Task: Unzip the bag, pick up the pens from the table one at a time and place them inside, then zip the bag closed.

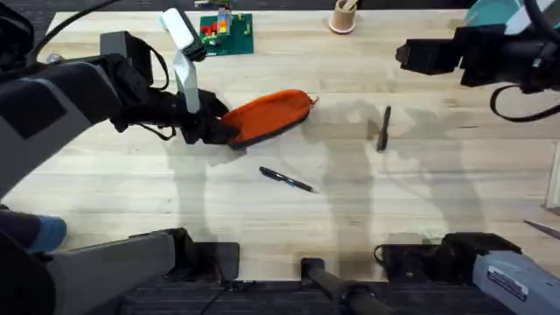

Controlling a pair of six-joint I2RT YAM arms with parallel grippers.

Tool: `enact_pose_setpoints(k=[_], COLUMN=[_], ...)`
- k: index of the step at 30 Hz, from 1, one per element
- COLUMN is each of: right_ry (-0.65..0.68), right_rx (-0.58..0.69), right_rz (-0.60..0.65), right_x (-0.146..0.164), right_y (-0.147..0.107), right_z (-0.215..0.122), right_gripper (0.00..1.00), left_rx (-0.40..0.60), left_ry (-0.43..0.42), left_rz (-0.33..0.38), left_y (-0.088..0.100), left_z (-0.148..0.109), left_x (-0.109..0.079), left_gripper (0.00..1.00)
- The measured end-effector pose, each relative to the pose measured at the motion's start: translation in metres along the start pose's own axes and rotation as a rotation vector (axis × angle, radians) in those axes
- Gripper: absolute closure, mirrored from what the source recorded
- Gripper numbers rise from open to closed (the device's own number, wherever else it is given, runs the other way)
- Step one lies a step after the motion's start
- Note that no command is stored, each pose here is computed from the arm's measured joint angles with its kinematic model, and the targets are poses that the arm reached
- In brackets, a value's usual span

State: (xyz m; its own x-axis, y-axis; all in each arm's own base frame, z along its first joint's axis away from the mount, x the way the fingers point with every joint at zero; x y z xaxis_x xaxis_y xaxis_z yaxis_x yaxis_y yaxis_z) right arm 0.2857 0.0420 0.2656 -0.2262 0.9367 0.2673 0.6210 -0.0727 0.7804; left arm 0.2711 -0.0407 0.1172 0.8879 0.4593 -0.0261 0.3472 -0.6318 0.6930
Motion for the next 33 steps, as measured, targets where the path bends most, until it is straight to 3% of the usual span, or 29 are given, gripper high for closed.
enact_pose_setpoints(k=[3, 5, 15, 28, 33], right_ry=[0.0, 0.0, 0.061, 0.358, 0.413], right_rx=[0.0, 0.0, -0.012, 0.071, 0.127], right_rz=[0.0, 0.0, -0.005, -0.217, -0.278], right_x=[0.0, 0.0, 0.008, 0.026, 0.026], right_y=[0.0, 0.0, 0.003, -0.005, 0.01], right_z=[0.0, 0.0, 0.0, 0.03, 0.042], right_gripper=[0.005, 0.005, 0.006, 0.009, 0.009], left_rx=[0.0, -0.001, -0.001, -0.002, -0.002], left_ry=[0.005, 0.004, 0.004, 0.004, 0.004], left_rz=[0.004, 0.005, 0.005, 0.004, 0.004], left_y=[0.0, 0.0, 0.0, 0.001, 0.001], left_z=[0.0, 0.0, 0.0, 0.0, 0.0], left_x=[0.001, 0.001, 0.001, 0.001, 0.001], left_gripper=[0.891, 0.95, 0.96, 0.959, 0.959])
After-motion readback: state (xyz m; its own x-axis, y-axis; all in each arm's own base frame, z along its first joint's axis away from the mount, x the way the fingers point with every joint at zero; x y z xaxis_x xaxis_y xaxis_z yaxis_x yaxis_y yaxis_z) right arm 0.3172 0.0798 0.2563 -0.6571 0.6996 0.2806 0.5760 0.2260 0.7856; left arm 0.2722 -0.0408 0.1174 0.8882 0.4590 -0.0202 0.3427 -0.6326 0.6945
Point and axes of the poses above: each hand's point on the last joint's axis, 136 mm out from that joint toward the fingers, its own z axis out along the fingers, its own x axis along the line the jaws close on, y = z × x, the point moved 4 cm from there along -z, back along the fingers, and after that the axes turned 4 degrees about z, right-handed, at the moved point
